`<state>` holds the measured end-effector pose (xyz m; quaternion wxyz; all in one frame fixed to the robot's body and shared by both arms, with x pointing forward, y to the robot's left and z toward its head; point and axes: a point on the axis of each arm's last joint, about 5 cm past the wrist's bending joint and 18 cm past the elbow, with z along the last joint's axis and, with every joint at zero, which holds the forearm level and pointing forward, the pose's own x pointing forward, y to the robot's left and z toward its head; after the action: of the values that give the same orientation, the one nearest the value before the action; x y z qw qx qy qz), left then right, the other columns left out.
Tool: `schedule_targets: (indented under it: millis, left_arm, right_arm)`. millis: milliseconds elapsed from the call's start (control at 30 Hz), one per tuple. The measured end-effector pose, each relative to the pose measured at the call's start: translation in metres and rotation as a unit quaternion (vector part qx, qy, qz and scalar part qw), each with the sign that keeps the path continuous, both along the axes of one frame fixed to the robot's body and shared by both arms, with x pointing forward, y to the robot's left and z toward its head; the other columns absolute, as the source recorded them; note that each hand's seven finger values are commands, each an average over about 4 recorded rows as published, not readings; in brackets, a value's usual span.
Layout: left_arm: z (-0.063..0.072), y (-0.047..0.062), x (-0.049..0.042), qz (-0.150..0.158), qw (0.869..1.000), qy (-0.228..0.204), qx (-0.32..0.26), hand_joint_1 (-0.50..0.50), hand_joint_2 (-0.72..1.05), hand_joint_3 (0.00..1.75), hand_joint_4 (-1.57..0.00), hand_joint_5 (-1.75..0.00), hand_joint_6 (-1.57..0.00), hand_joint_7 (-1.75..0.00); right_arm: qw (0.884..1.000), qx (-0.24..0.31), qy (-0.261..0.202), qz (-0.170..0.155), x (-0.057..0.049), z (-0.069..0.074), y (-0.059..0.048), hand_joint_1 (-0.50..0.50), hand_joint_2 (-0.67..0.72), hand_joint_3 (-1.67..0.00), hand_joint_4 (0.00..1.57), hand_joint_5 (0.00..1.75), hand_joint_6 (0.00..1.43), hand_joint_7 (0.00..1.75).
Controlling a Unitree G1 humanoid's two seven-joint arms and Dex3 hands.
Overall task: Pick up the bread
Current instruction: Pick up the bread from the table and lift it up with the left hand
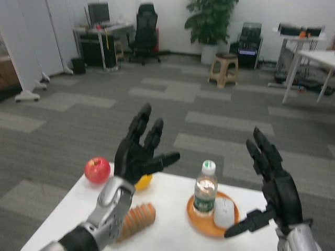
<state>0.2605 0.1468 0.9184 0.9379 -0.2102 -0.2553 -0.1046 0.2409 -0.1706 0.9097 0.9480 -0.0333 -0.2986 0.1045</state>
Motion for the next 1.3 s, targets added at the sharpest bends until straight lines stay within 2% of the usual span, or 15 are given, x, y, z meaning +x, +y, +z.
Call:
schedule_targets:
  millis: [267, 400, 533, 600, 800, 1100, 1233, 1300]
  left_arm:
    - [0.005, 0.027, 0.006, -0.005, 0.994, 0.018, 0.109, 0.5, 1.05, 0.09, 0.0, 0.0, 0.0, 0.0]
    - [0.008, 0.039, 0.0097, -0.017, 0.984, 0.044, 0.173, 0.5, 1.05, 0.09, 0.0, 0.0, 0.0, 0.0]
    - [0.009, 0.048, 0.0115, -0.028, 0.972, 0.072, 0.224, 0.5, 1.05, 0.17, 0.0, 0.0, 0.0, 0.0]
    - [0.011, 0.049, 0.012, -0.037, 0.967, 0.079, 0.239, 0.5, 1.05, 0.17, 0.0, 0.0, 0.0, 0.0]
    - [0.018, 0.051, 0.0127, -0.065, 0.957, 0.088, 0.269, 0.5, 1.05, 0.35, 0.0, 0.0, 0.0, 0.0]
    - [0.018, 0.051, 0.01, -0.085, 0.954, 0.093, 0.272, 0.5, 1.05, 0.44, 0.0, 0.0, 0.0, 0.0]
    - [0.018, 0.051, 0.0092, -0.086, 0.953, 0.095, 0.274, 0.5, 0.96, 0.44, 0.0, 0.0, 0.0, 0.0]
    - [0.018, 0.052, 0.009, -0.085, 0.953, 0.095, 0.276, 0.5, 0.98, 0.44, 0.0, 0.0, 0.0, 0.0]
  right_arm:
    - [1.0, -0.02, 0.022, -0.006, 0.001, -0.007, -0.008, -0.12, 0.15, 0.0, 0.0, 0.0, 0.0, 0.0]
    - [0.999, -0.032, 0.038, -0.009, 0.0, -0.012, -0.012, -0.12, 0.15, 0.0, 0.0, 0.0, 0.0, 0.0]
    - [0.998, -0.036, 0.044, -0.012, 0.0, -0.014, -0.014, -0.12, 0.15, 0.0, 0.0, 0.0, 0.0, 0.0]
    - [0.998, -0.037, 0.045, -0.012, 0.0, -0.014, -0.014, -0.12, 0.15, 0.0, 0.0, 0.0, 0.0, 0.0]
    - [0.998, -0.038, 0.047, -0.014, 0.0, -0.015, -0.015, -0.12, 0.15, 0.0, 0.0, 0.0, 0.0, 0.0]
    - [0.998, -0.039, 0.049, -0.015, 0.0, -0.016, -0.016, -0.1, 0.15, 0.0, 0.0, 0.0, 0.0, 0.0]
    - [0.998, -0.039, 0.049, -0.015, 0.0, -0.016, -0.016, -0.12, 0.15, 0.0, 0.0, 0.0, 0.0, 0.0]
    - [0.998, -0.039, 0.05, -0.016, 0.0, -0.016, -0.016, -0.12, 0.15, 0.0, 0.0, 0.0, 0.0, 0.0]
